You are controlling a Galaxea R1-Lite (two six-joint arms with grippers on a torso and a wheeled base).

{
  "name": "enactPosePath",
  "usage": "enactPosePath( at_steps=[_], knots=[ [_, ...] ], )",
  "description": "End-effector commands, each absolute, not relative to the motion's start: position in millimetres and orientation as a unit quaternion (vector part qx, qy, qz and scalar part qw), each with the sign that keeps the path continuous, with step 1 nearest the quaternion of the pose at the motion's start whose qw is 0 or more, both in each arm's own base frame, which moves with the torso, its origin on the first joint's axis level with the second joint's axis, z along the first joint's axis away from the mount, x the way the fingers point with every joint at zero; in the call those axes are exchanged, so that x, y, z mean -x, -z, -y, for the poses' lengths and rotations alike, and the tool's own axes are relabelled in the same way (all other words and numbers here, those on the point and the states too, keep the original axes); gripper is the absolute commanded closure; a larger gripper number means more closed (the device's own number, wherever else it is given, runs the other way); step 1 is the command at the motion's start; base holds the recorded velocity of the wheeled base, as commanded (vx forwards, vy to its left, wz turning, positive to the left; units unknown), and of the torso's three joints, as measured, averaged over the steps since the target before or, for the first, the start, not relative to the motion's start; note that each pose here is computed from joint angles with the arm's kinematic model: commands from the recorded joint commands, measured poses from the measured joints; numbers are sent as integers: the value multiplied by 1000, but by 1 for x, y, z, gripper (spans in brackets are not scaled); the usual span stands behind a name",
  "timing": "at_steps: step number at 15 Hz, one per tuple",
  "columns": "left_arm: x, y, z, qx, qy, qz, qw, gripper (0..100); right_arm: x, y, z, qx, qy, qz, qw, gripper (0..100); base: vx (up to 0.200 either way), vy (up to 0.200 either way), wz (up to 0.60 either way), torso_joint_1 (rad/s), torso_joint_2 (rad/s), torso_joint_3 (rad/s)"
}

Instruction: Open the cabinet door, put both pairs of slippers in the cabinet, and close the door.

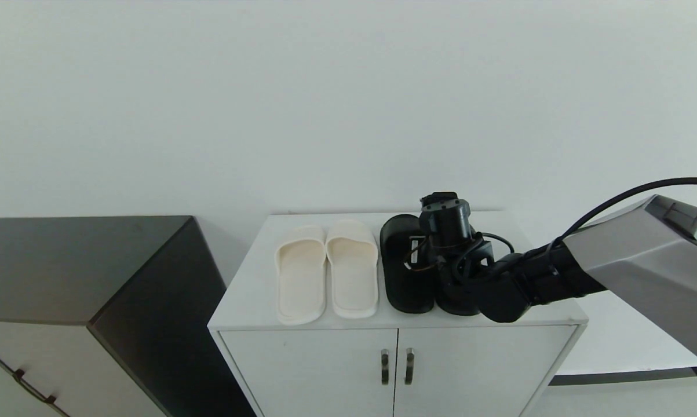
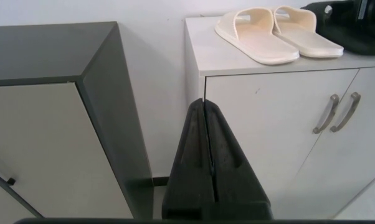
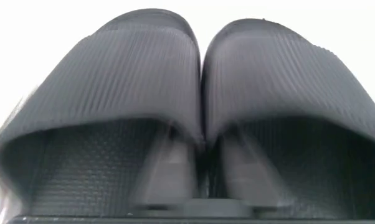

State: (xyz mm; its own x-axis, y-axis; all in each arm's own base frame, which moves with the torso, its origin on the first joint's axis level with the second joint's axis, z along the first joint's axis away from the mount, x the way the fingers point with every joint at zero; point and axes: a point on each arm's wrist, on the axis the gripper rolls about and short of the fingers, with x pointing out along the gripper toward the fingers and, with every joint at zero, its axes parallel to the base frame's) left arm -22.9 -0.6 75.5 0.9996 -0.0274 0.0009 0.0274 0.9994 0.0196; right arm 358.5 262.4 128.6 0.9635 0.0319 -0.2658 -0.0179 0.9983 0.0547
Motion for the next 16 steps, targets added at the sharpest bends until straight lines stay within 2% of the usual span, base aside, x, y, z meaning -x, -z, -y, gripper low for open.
enactPosePath(
  at_steps=[1,6,9,13,16],
  knots=[
    [23,-75,1,-9,14,0,1000,100,-357,-132,-262,-28,-8,-129,991,100,0,0,0,0,0,0],
    [23,-75,1,-8,14,0,1000,100,-343,-149,-258,-24,-1,-118,993,100,0,0,0,0,0,0],
    [23,-75,1,-6,14,0,1000,100,-294,-173,-246,-19,-96,-133,986,100,0,0,0,0,0,0],
    [23,-75,1,-7,14,0,1000,100,-219,-190,-204,-20,-255,-162,953,100,0,0,0,0,0,0],
    [23,-75,1,-9,16,0,1000,100,-189,-191,-178,-18,-290,-168,942,100,0,0,0,0,0,0]
  ],
)
